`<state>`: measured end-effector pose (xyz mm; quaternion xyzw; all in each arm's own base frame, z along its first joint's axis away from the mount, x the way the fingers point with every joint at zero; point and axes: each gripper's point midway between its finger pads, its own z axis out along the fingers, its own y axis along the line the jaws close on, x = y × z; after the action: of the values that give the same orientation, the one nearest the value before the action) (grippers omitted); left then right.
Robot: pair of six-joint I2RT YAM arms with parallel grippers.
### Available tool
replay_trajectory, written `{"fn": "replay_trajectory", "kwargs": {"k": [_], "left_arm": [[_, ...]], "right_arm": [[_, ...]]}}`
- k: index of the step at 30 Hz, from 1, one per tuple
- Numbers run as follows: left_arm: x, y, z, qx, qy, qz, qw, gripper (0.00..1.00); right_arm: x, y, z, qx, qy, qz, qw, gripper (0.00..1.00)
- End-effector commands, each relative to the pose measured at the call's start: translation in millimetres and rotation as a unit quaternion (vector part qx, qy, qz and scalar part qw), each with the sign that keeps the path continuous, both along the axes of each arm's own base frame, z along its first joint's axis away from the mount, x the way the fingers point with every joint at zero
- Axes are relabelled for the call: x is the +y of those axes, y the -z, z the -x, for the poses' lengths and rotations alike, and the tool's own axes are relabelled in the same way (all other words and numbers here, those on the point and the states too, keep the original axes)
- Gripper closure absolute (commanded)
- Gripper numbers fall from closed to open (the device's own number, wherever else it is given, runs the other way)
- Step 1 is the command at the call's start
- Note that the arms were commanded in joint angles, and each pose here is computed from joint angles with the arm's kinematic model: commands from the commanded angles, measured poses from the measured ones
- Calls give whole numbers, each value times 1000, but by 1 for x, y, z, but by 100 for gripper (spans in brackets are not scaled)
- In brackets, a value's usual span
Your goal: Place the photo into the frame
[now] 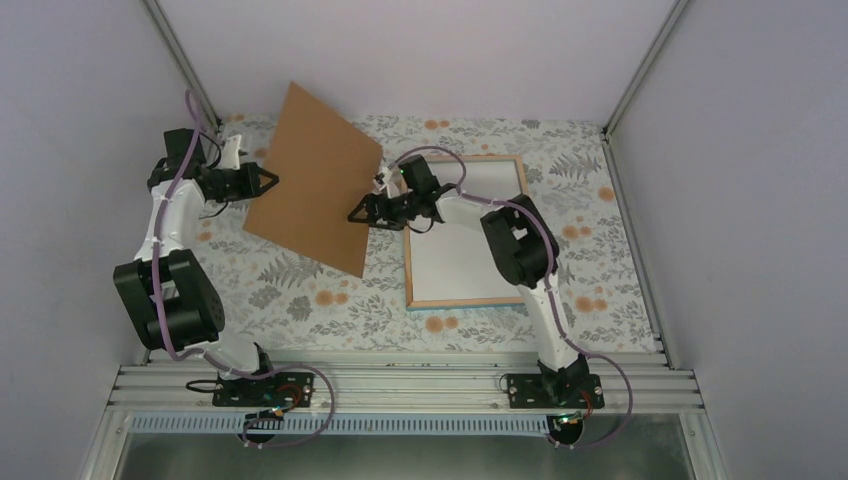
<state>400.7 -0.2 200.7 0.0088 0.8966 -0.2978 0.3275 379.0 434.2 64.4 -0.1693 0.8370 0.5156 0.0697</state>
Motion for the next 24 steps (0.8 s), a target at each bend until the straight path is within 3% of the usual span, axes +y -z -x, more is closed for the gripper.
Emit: {"fn": "replay_trajectory", "kwargs": {"k": [1,6,9,11,14,19,24], "left_arm": [[-5,-35,7,-55,31,12,998,97],[-4,-66,13,-93,48,78,991,98],[-7,-87,21,-113,62,132,983,98],[-12,-99,28,-119,78,176,974,98],[-19,-113,39,-122,101,226,961,98],[-28,-124,56,-107,111,280,948,98],[-36,-124,74,-85,113,320,937,98]], "right_arm": [[-8,-63,-7,-95,-13,-25,995,0],[-33,-115,-7,-198,-43,-52,978,0],[-55,-140,-3,-301,-48,-32,952,0],[-72,-154,2,-383,-49,1,923,0],[-105,-184,12,-522,-44,59,850,0],[-153,-180,17,-630,-73,178,753,0],[-186,-212,45,-766,-82,216,600,0]]}}
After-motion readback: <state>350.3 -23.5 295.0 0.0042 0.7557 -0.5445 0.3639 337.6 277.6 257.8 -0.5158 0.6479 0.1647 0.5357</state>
